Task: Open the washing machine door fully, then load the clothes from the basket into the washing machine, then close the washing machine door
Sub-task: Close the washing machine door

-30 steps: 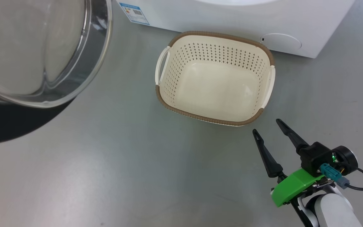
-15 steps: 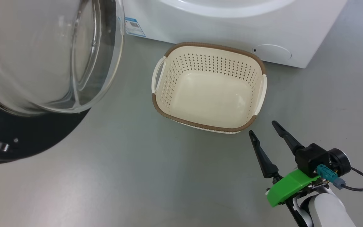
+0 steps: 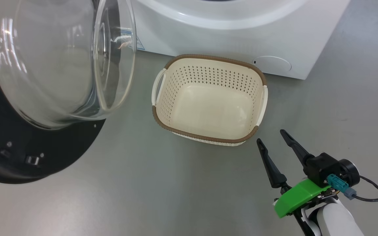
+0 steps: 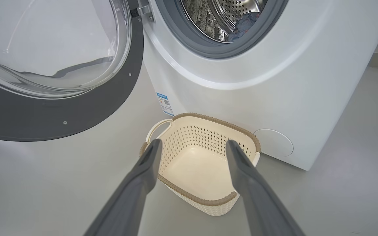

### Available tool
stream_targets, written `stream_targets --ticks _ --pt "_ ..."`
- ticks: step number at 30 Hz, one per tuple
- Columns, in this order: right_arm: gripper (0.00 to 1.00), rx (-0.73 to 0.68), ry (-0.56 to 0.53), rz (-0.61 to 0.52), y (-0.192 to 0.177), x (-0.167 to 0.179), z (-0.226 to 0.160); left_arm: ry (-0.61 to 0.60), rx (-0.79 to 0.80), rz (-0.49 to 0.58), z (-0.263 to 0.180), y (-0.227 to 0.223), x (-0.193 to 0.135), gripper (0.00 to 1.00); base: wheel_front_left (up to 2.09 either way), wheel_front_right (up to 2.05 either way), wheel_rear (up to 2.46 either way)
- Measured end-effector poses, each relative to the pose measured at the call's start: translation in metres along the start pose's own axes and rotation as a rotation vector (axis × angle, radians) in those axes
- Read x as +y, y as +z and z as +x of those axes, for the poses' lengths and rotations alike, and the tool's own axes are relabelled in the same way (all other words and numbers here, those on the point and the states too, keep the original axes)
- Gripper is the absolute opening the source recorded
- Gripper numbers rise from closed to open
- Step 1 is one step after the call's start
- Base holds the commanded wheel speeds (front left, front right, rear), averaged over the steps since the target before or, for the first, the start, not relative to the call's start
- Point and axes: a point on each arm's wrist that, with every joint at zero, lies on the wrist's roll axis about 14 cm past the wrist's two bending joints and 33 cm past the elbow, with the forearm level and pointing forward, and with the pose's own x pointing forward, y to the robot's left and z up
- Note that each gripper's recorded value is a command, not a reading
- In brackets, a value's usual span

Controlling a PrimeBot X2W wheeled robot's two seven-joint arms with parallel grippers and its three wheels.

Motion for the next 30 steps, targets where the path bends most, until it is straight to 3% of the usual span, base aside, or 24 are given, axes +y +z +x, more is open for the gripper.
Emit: stream_targets --ticks 12,30 --pt "1.00 -0.017 -0.033 0.008 0.004 -0.007 -0.008 -0.155 0.156 -0.023 0.016 -0.051 -0.021 0.00 0.00 0.00 0.00" --pt "1.00 -0.044 -0.114 0.005 0.011 -0.029 -0.024 -0.266 0.307 -0.082 0.051 -0.114 -0.034 0.00 0.00 0.00 0.00"
